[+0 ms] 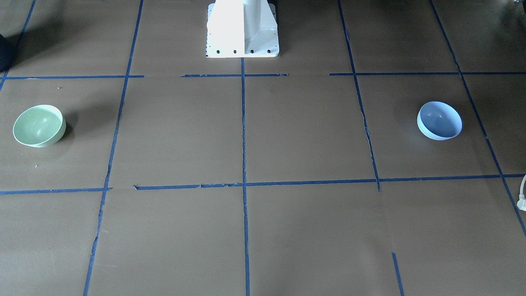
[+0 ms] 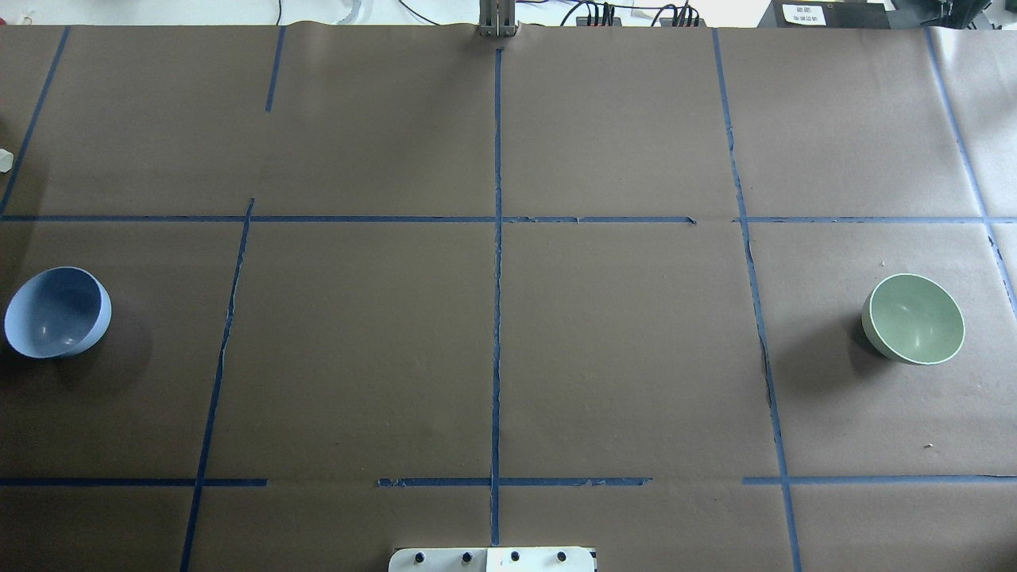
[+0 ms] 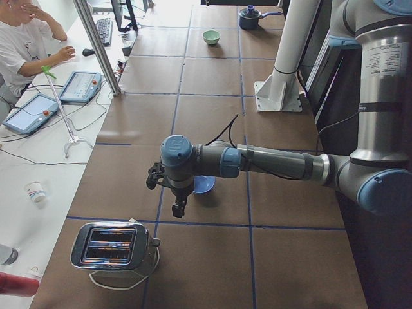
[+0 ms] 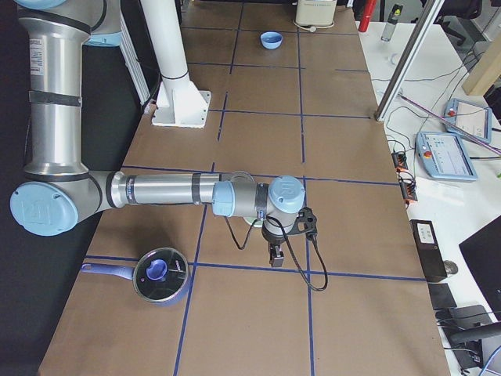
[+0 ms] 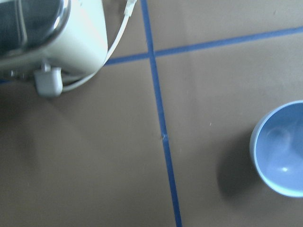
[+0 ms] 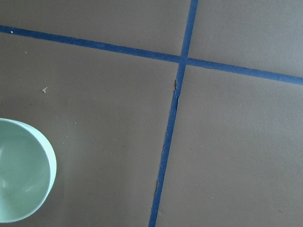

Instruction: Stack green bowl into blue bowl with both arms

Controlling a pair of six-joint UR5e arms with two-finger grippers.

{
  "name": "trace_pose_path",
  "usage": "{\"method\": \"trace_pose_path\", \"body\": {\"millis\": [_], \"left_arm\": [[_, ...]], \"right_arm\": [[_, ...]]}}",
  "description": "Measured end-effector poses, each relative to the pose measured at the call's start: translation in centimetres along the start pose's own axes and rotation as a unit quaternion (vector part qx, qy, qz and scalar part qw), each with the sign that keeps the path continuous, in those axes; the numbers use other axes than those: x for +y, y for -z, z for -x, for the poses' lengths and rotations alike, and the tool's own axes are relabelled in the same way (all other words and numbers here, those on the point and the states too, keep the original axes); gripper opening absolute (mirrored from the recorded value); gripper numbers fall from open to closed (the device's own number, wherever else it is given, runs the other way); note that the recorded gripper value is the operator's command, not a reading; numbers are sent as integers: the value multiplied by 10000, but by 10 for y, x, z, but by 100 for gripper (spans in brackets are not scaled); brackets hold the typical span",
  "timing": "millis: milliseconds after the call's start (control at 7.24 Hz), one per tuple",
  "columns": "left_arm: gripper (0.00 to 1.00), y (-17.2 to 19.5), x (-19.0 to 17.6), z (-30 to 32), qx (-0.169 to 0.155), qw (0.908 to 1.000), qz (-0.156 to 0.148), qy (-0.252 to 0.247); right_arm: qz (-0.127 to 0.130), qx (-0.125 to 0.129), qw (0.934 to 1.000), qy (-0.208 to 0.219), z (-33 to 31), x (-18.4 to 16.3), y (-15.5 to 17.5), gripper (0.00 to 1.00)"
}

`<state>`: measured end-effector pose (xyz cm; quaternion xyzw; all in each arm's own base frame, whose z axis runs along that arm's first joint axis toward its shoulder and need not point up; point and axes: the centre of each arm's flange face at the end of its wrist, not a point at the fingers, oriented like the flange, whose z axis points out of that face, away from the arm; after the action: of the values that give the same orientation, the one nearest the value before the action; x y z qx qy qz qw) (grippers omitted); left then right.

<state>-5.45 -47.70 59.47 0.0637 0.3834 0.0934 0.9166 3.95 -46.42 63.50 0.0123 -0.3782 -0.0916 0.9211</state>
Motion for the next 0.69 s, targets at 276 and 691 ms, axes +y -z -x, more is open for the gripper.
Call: {"method": "trace_pose_path", "body": {"millis": [276, 691], "left_arm": [[100, 0, -20, -13, 13, 9995, -250, -201], [100, -89, -19, -66, 251, 9980, -373, 435]], "right_arm": [[16, -4, 10000, 62, 5, -6, -1, 100], [57, -150, 9998, 85, 10, -8, -7, 100]]}}
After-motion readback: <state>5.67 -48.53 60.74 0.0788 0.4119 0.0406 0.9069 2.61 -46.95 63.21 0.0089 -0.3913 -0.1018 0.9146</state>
